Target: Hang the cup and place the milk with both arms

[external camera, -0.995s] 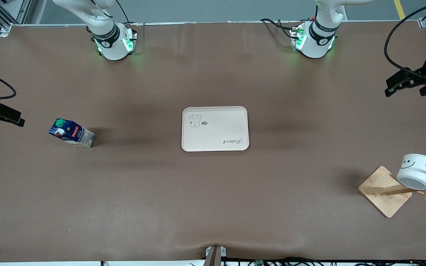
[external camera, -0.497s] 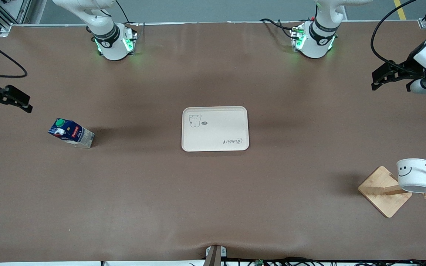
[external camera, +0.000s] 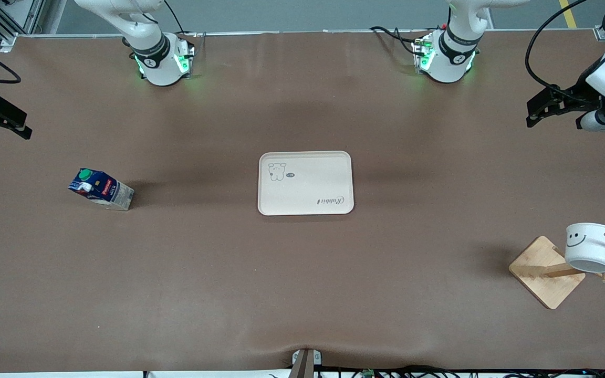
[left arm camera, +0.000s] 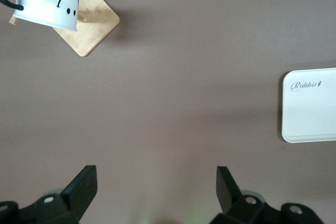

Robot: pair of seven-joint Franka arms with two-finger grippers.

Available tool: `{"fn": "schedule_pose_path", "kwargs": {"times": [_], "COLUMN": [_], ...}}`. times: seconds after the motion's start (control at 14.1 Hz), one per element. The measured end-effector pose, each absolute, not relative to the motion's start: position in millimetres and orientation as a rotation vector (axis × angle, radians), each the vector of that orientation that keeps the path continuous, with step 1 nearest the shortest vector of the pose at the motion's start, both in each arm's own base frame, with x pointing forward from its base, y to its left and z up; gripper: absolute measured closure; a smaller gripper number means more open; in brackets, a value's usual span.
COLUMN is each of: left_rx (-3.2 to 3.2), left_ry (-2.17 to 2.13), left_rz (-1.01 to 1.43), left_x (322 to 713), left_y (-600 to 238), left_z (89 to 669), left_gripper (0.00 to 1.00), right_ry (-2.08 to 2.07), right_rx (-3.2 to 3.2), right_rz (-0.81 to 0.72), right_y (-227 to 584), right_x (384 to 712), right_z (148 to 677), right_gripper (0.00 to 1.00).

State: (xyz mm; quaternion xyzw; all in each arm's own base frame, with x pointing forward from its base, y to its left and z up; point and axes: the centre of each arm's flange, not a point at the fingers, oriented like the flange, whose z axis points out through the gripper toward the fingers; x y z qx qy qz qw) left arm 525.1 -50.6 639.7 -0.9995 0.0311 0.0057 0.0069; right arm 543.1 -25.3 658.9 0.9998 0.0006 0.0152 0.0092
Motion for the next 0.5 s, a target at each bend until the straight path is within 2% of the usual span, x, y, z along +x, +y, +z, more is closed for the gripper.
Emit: {"fn": "schedule_pose_path", "kwargs": {"times": [0.5], "left_rx": [-3.127], "left_ry": [0.092], "left_rz": [0.013], "left_x": [525.7], "left_y": [-48.9], "left_z": [640.8], "left_gripper": [0.0], "right_ry": [-0.007], "right_rx": [3.147], "right_rz": [0.033], "right_y": [-26.6], "right_x": [542.6], "right_z": [657.3], "right_gripper": [0.0]}}
